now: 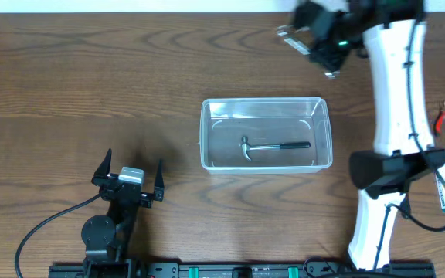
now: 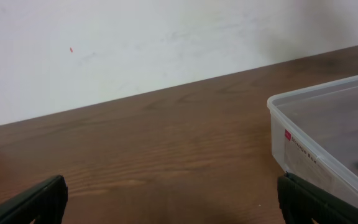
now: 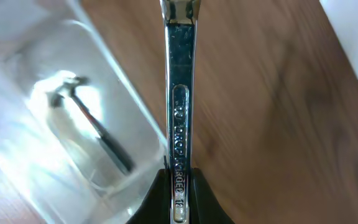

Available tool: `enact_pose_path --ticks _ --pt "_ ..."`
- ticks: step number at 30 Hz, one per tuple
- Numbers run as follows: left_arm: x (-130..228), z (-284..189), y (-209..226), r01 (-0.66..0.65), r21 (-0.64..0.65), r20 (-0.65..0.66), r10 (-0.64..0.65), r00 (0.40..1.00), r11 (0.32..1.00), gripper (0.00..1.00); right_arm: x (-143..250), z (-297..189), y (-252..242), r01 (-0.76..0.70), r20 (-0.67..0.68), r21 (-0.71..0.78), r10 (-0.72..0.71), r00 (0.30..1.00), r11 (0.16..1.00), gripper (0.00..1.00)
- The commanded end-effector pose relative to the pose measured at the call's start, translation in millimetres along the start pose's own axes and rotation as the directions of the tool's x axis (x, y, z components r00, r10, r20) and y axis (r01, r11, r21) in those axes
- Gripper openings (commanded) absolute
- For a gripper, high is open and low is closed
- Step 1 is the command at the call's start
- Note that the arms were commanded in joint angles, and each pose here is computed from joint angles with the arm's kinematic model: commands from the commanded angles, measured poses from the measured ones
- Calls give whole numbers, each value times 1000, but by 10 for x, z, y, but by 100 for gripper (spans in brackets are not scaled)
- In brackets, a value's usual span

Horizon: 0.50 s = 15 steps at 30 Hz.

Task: Pack container
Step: 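Lift the wrench and carry it left over the container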

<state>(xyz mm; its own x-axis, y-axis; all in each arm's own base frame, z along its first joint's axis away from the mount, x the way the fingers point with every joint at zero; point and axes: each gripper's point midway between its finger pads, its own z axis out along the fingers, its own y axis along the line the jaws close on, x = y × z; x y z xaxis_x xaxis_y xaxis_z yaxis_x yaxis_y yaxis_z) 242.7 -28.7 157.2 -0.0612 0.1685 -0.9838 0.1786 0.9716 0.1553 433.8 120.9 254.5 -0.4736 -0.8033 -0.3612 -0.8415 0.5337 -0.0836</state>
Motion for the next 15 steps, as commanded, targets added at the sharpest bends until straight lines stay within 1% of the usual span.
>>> enact_pose_path --ticks 1,4,9,15 --pt "156 9 -22 13 7 -44 -13 999 1000 98 -256 -63 337 129 40 -27 -128 991 991 1" --pt "156 9 -22 13 7 -44 -13 999 1000 98 -358 59 584 184 16 -65 -183 983 981 1" --pt "156 9 -22 13 7 -44 -13 999 1000 98 -383 291 927 240 -48 -137 -249 967 961 1" --pt "156 9 -22 13 7 -44 -13 999 1000 98 -254 571 1236 235 -130 -243 -272 953 941 1"
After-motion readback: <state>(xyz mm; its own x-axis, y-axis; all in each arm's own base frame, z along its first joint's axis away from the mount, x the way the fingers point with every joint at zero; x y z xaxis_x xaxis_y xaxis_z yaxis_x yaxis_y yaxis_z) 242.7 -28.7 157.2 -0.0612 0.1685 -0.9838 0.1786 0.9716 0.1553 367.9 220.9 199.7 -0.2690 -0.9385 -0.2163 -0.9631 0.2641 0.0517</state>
